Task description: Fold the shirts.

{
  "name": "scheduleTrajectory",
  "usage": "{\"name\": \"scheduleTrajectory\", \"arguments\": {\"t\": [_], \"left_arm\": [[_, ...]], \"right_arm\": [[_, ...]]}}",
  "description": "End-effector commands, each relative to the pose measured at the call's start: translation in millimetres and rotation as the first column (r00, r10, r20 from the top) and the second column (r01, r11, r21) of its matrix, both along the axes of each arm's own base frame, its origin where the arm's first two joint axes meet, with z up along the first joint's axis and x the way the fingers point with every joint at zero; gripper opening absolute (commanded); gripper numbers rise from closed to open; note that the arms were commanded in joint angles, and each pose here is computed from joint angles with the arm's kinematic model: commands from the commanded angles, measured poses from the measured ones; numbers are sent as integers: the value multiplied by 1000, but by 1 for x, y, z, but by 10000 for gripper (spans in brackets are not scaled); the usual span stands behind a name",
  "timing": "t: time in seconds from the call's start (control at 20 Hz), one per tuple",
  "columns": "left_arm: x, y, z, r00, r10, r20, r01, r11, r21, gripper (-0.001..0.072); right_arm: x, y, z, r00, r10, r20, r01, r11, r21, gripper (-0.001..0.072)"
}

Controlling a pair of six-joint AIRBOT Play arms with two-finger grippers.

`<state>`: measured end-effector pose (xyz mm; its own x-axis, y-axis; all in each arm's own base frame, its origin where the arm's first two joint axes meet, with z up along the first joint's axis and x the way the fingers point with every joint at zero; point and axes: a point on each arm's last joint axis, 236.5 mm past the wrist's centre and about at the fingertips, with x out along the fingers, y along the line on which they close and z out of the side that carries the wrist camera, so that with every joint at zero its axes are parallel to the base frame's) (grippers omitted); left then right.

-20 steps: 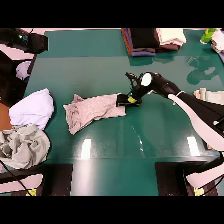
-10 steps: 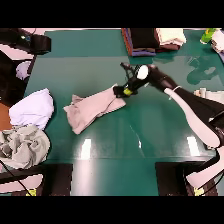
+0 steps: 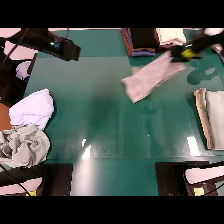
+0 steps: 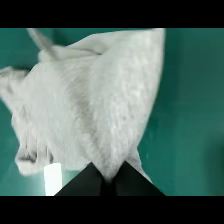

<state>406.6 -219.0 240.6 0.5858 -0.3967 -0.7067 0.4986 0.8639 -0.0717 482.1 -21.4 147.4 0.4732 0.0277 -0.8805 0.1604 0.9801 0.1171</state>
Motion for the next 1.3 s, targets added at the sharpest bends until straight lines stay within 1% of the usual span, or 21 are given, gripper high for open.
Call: {"name": "scheduleTrajectory", "arguments": {"t": [0.0, 0.15, 0.3, 0.45, 0.7, 0.85, 1.15, 1.25], "left_arm": [[-9, -20, 2, 999, -46, 10, 46, 999, -12, 27], [-10, -20, 2, 999, -40, 1, 40, 999, -17, 27], [-10, -20, 2, 999, -39, 1, 39, 999, -18, 28], [-10, -20, 2, 999, -39, 0, 39, 999, -18, 27], [-10, -20, 1, 999, -40, -1, 40, 999, -17, 28], [-10, -20, 1, 999, -42, 0, 42, 999, -14, 27], [-12, -19, 0, 999, -46, -7, 46, 999, -8, 27], [-12, -19, 0, 999, -52, -4, 52, 999, -3, 28]], "right_arm": [[-35, -127, 20, 965, -261, 5, 261, 965, -33, 13], [-64, -195, 20, 913, -408, 2, 408, 913, -32, 13], [-82, -224, 19, 881, -473, -4, 473, 881, -32, 13], [-85, -230, 26, 873, -487, 21, 487, 873, -34, 13], [-85, -230, 68, 861, -482, 160, 494, 869, -40, 13], [-96, -224, 91, 855, -478, 202, 496, 867, -46, 13], [-143, -223, 111, 830, -528, 180, 544, 838, -46, 13], [-163, -220, 112, 822, -550, 146, 561, 826, -45, 13]]}}
